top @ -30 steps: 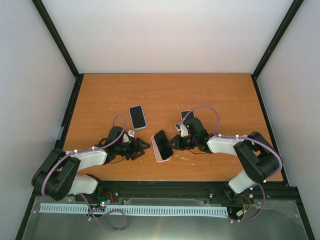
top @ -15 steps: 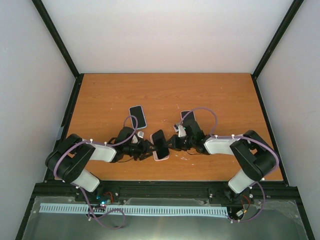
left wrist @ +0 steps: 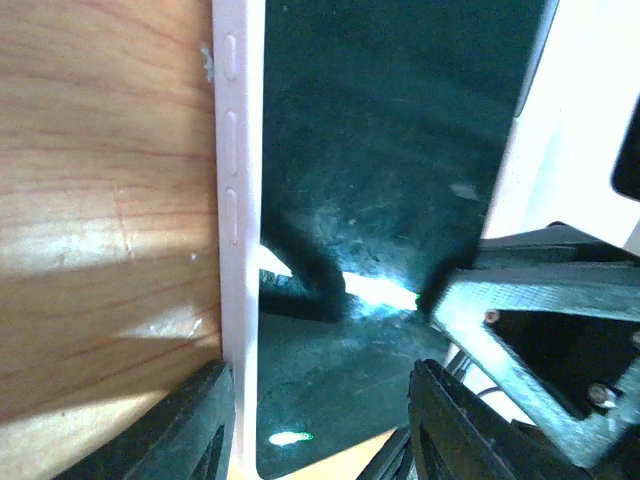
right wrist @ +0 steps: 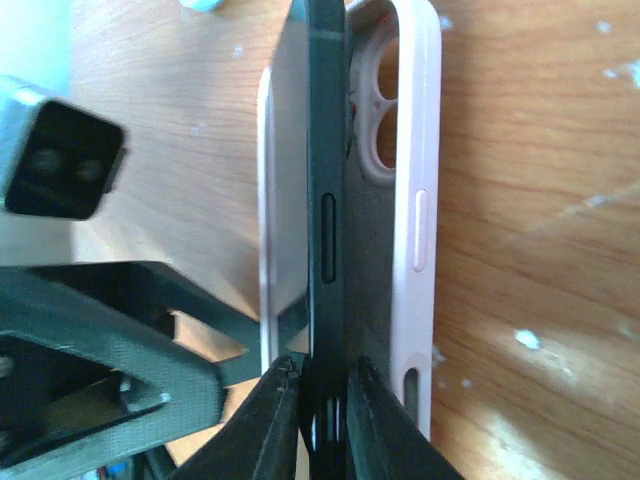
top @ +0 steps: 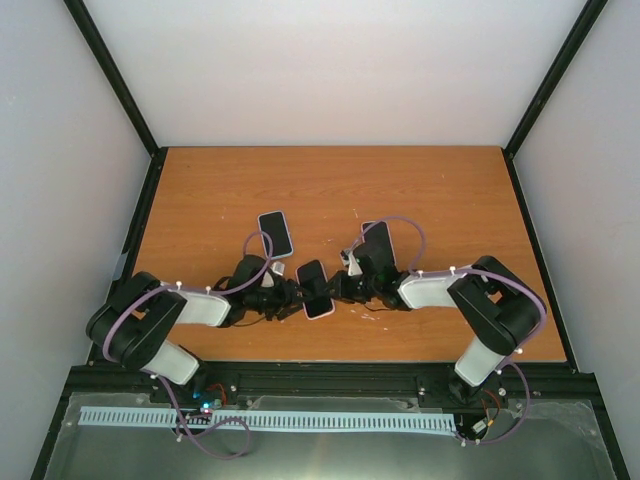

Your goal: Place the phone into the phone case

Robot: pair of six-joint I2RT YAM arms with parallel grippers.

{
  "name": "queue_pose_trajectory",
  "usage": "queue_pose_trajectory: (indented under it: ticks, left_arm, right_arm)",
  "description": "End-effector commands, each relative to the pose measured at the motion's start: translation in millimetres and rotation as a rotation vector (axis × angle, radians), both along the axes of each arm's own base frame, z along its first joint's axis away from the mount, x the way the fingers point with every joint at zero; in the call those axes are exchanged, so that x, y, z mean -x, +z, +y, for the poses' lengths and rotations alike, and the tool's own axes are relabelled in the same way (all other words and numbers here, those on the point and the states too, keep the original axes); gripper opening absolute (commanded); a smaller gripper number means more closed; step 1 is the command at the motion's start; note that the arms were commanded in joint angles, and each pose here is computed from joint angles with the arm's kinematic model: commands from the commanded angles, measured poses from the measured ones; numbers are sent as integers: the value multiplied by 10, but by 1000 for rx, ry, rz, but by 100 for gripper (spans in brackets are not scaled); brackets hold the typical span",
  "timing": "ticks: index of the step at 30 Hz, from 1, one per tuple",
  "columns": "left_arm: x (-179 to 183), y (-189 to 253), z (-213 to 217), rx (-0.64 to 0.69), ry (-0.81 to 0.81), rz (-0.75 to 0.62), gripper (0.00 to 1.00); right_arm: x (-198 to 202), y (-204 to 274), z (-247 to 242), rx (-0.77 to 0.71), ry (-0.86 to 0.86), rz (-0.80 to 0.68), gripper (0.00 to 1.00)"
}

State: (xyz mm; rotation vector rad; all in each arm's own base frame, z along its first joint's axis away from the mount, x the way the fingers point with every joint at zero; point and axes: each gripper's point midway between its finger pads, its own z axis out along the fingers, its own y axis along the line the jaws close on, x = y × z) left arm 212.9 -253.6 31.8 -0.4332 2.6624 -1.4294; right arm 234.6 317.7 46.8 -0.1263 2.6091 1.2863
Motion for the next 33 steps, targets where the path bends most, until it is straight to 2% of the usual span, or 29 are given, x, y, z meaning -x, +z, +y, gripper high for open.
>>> queue_pose_trajectory:
  ticks: [1,6,14,19,33]
  left_arm:
    - [-39,158,-11,15,9,-79,48]
    - [-63,200,69,-28,38,-92,48]
    - [-144,212,256,-42,87,-97,48]
    - [-227,244,311,-39,99,-111,48]
    - [-347,175,207,-23,70,-99,47]
  right_arm:
    - [134,-318,-169,180,-11,43,15]
    - [57,-190,-240,231,-19,-9,29]
    - [-15,-23,-274,225,-28,-53,53]
    - [-37,60,-245,169,-27,-44,66]
    - [-194,104,-342,169,-51,-63,74]
